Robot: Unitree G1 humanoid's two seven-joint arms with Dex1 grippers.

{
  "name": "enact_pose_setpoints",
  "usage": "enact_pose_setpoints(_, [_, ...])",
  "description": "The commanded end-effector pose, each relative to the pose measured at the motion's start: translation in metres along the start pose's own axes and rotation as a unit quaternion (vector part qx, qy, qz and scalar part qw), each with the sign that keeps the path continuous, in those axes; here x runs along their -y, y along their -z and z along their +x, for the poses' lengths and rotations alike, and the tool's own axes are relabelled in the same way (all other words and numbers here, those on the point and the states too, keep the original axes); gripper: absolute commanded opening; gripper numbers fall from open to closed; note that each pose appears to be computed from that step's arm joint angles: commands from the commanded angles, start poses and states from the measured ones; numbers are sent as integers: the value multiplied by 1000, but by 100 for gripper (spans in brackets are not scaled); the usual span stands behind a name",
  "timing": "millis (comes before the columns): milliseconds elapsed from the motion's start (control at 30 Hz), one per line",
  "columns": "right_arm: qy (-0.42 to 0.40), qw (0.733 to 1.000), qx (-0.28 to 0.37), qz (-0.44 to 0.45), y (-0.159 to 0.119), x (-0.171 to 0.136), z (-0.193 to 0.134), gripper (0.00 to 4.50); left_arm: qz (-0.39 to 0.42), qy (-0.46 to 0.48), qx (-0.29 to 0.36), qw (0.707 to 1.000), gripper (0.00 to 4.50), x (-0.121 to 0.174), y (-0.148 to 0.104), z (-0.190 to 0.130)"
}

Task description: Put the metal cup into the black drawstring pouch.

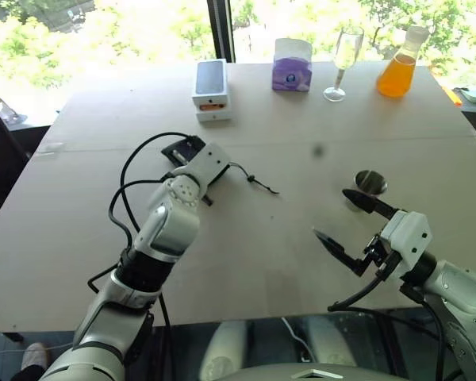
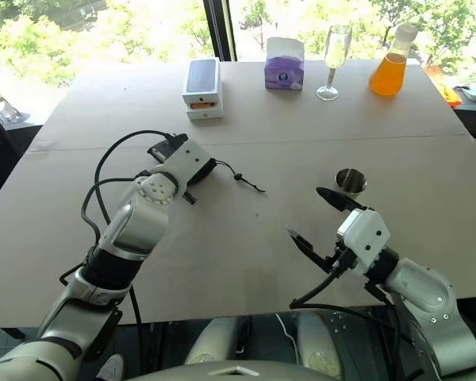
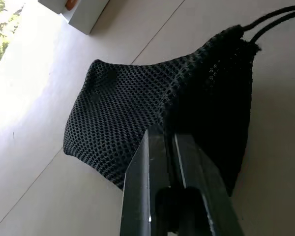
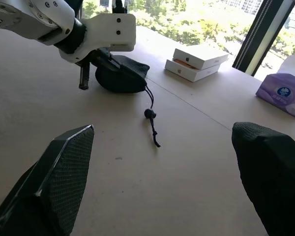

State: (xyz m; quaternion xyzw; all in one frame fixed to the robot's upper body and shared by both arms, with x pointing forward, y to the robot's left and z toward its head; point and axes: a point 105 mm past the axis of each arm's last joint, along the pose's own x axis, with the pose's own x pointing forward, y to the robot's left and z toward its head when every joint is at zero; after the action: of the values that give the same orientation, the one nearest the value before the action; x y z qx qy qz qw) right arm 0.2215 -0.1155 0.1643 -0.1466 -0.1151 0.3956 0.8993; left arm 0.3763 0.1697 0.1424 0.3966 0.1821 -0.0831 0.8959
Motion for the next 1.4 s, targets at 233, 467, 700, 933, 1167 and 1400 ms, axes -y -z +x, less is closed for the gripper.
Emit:
enact_pose_setpoints(233, [61,995,-44,-63,-18,33,-4,450,-234,202,-51,950,7,8,-16,-9])
enact_pose_setpoints(467, [57,969,-228,-79,-15,83,-5,450,-298,271,-82,911,7,25,-22,-18])
enact_pose_setpoints(700, [22,949,-311,-44,3,92,-6,450,-298,270,-82,912,7,32,-24,-20])
enact_pose_setpoints(933, [-8,941,-337,-31,14,92,-5,274,-307,262,-76,912,0,34,-20,-22])
enact_pose_setpoints(1167, [-16,937,-347,-26,28,96,11,220,-315,255,-71,911,0,34,-19,-24])
enact_pose_setpoints(1400, [-12,945,-326,-28,20,102,18,7,-320,251,-73,911,0,31,-18,-24])
